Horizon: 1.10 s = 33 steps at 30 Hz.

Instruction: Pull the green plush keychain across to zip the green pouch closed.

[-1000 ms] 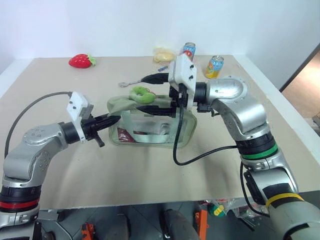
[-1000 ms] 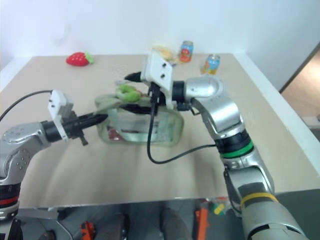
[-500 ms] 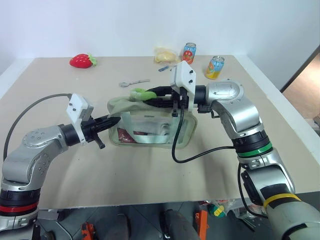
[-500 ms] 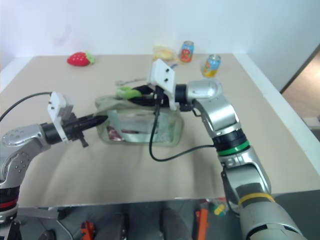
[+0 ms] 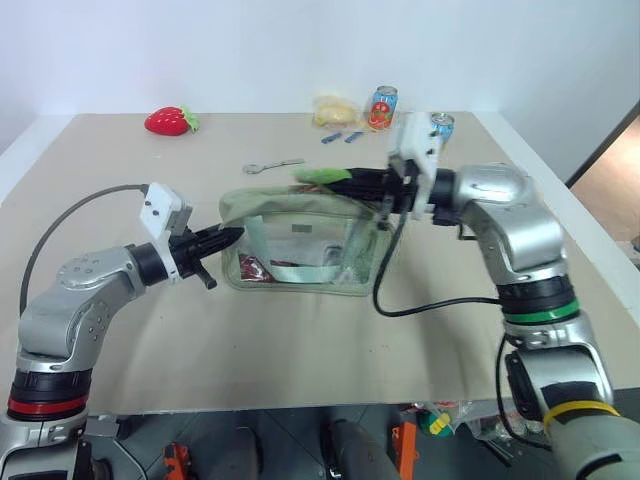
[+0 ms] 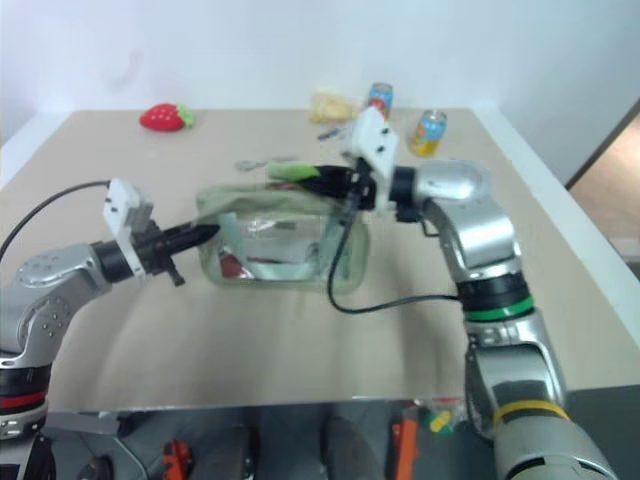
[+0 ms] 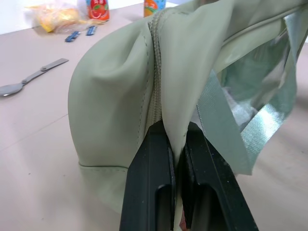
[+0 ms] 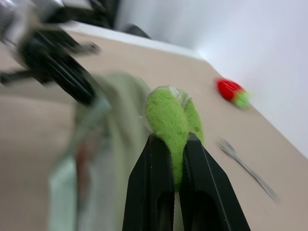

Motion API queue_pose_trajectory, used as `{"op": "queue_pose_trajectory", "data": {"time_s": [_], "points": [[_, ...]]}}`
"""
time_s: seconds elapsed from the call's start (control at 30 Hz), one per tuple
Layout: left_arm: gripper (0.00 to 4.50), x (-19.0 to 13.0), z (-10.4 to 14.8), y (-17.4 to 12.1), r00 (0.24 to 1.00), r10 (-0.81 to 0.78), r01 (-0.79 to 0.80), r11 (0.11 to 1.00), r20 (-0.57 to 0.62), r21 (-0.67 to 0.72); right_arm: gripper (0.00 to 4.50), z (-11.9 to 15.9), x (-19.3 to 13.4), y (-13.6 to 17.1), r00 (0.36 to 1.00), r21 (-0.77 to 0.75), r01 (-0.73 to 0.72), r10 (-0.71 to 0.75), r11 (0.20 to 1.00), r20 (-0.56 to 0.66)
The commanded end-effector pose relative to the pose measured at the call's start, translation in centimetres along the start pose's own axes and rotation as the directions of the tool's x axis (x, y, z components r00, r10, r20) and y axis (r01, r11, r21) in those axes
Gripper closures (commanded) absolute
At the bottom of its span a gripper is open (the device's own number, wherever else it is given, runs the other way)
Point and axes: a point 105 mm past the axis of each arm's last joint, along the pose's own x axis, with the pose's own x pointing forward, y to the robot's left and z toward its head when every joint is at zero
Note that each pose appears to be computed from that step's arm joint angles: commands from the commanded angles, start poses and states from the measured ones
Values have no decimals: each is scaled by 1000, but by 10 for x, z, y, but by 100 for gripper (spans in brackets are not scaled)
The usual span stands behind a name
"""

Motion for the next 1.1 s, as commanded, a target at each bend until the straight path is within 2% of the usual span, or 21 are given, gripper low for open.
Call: {"op": "queue_pose_trajectory", "data": {"time_s": [0.03, 0.13, 0.2, 0.27, 0.33, 0.43, 0.5, 0.57, 0.67, 0.77, 0.9, 0.97, 1.0, 1.03, 1.07, 1.1], "points": [[450, -2, 10, 9, 997, 61, -62, 998, 38, 17, 446, 6, -37, -27, 989, -47, 147, -148, 988, -16], [450, -2, 12, 9, 997, 70, -72, 997, 44, 29, 446, -13, -71, -43, 957, -76, 256, -264, 964, -117], [450, -2, 14, 7, 996, 69, -70, 997, 55, 31, 446, -24, -98, -55, 912, -99, 351, -364, 931, -190], [450, -2, 15, 1, 997, 53, -55, 998, 62, 33, 446, -37, -120, -50, 877, -86, 387, -395, 918, -274], [450, -3, 15, -3, 997, 48, -50, 998, 65, 27, 446, -54, -114, -17, 892, -21, 325, -314, 945, -324], [450, -1, 11, -7, 997, 47, -48, 999, 60, 14, 446, -94, -74, 55, 918, 119, 193, -136, 974, -371], [450, 3, 10, -8, 997, 41, -42, 999, 60, 11, 446, -124, -53, 85, 900, 138, 176, -103, 975, -423], [450, 6, 12, -7, 996, 45, -45, 999, 71, 6, 446, -144, -38, 99, 892, 165, 175, -85, 971, -445], [450, 10, 14, -6, 996, 48, -49, 999, 79, 10, 446, -163, -19, 83, 872, 80, 231, -170, 970, -458], [450, 12, 14, -6, 996, 50, -51, 999, 80, 13, 446, -154, -8, 49, 871, -1, 313, -287, 950, -399], [450, 10, 7, -6, 999, 36, -37, 999, 36, 27, 446, -129, -17, 17, 879, -32, 371, -362, 928, -311], [450, 9, 2, -6, 1000, 29, -30, 998, 6, 49, 446, -115, -22, 9, 890, -6, 382, -369, 924, -267], [450, 8, 3, -4, 999, 33, -33, 999, 15, 14, 415, -100, -29, 5, 908, 68, 373, -349, 925, -233], [450, 7, 4, -3, 999, 34, -34, 999, 22, -10, 415, -86, -34, 5, 926, 116, 346, -319, 931, -202], [373, 6, 5, -3, 999, 24, -23, 999, 28, -40, 382, -74, -42, 5, 938, 128, 323, -299, 938, -176], [354, 5, 7, -4, 999, 14, -12, 998, 33, -57, 361, -66, -48, 5, 944, 140, 309, -285, 941, -166]]}}
